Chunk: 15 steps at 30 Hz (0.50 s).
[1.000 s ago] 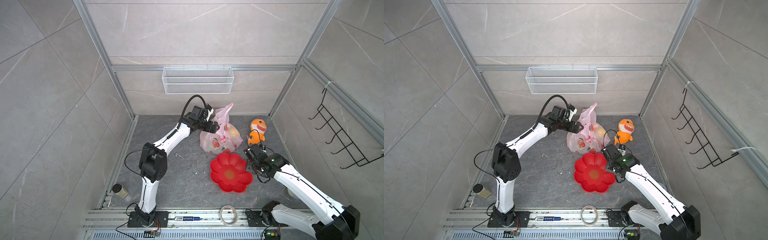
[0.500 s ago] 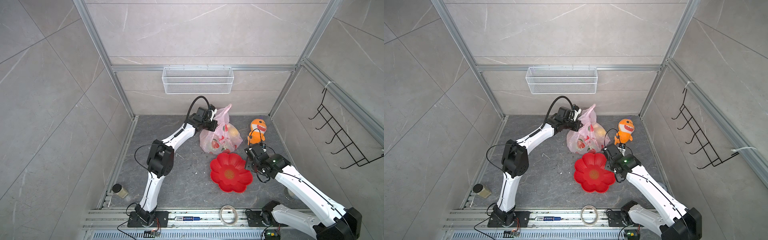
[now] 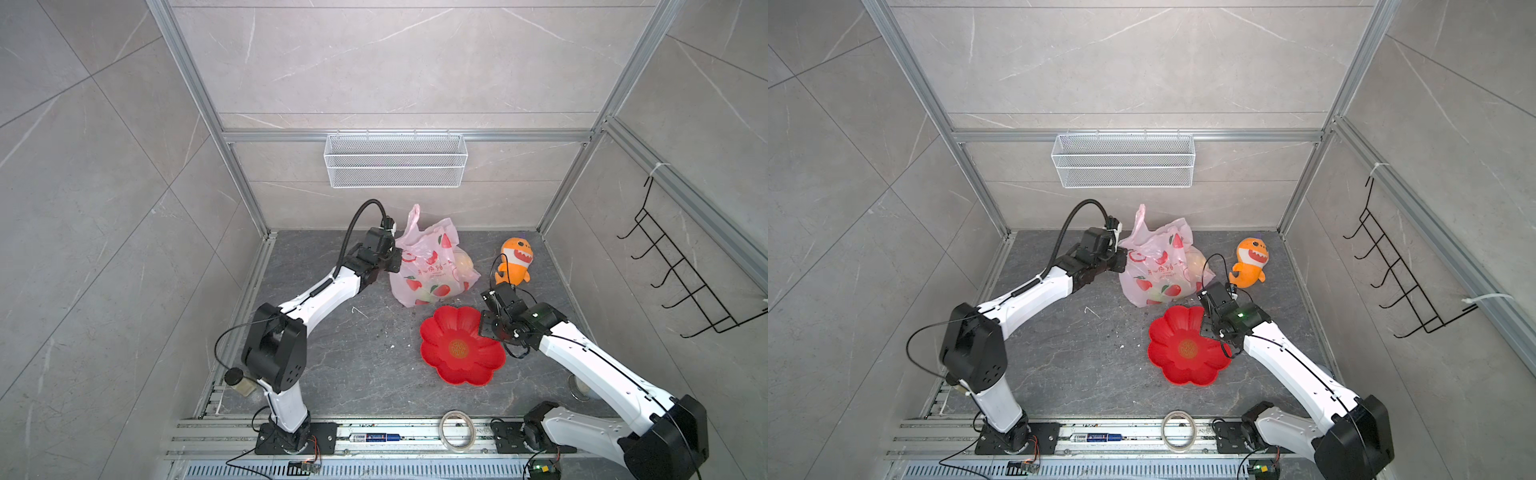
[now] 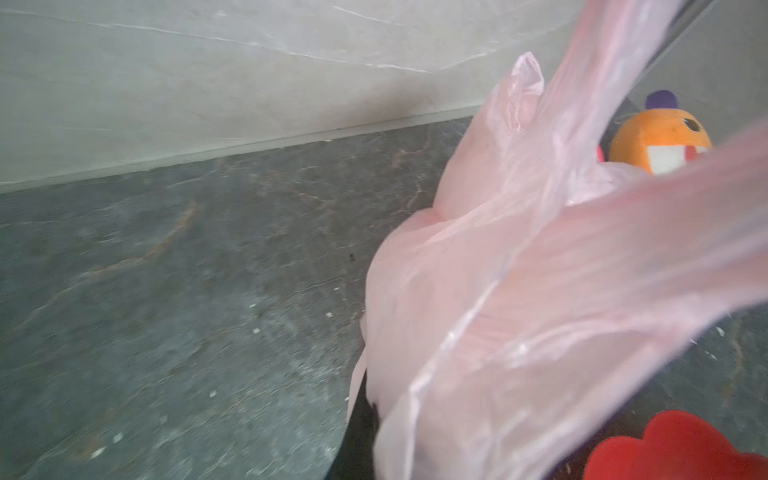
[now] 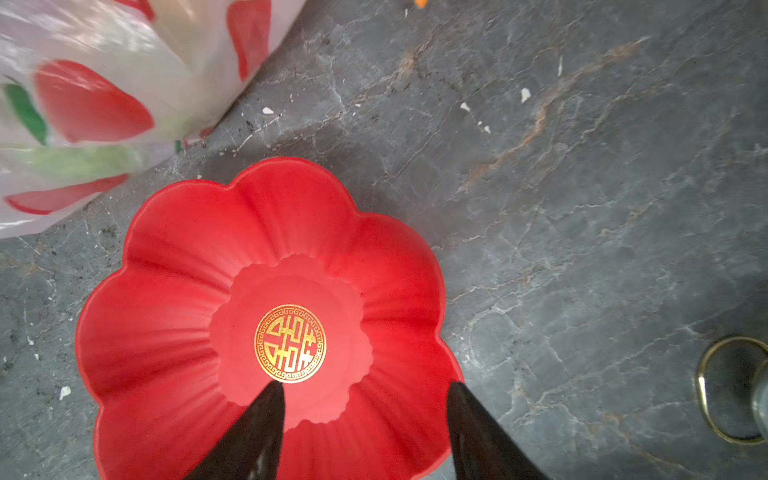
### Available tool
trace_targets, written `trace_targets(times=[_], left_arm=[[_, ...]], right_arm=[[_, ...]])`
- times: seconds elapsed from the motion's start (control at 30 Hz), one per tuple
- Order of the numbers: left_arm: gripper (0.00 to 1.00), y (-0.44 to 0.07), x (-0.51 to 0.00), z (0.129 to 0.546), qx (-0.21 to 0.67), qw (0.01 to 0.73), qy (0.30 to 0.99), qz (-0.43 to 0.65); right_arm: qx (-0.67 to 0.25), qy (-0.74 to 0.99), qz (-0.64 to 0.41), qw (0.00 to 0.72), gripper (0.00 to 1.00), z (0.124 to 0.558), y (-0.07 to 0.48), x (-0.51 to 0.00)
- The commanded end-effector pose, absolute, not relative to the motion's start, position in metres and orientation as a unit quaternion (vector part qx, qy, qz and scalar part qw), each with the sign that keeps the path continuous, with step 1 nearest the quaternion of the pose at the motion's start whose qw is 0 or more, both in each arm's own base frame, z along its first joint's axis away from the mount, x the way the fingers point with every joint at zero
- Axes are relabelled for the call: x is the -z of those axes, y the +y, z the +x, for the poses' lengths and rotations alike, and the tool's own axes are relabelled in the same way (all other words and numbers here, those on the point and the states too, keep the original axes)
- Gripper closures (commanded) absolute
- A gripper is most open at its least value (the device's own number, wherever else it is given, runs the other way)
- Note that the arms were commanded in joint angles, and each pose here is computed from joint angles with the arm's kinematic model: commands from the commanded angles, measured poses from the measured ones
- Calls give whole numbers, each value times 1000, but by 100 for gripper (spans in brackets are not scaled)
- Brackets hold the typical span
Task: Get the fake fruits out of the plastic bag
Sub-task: 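Drag the pink bag by its handles with the left gripper toward the robot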
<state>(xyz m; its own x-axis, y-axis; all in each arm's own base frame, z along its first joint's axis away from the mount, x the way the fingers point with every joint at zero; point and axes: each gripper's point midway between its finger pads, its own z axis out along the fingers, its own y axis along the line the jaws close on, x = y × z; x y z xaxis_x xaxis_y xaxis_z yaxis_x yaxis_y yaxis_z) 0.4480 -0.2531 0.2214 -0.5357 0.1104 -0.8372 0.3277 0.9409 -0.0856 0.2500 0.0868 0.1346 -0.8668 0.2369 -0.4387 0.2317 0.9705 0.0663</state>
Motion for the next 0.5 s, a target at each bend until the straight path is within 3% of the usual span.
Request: trace_targets(times=[0.0,0.23,0.47], left_arm=[[100,-210,-251,445,54,518,850,82],[100,-140,-250,394,-15,520,854,11],[100,-88,-233,320,-21,474,878,-59]], right_arm=[[-26,969,105,220,35,253,97,-131],[-45,972,91,211,35,258,109,-129],[-51,977,67,196,36,263,124,-127]])
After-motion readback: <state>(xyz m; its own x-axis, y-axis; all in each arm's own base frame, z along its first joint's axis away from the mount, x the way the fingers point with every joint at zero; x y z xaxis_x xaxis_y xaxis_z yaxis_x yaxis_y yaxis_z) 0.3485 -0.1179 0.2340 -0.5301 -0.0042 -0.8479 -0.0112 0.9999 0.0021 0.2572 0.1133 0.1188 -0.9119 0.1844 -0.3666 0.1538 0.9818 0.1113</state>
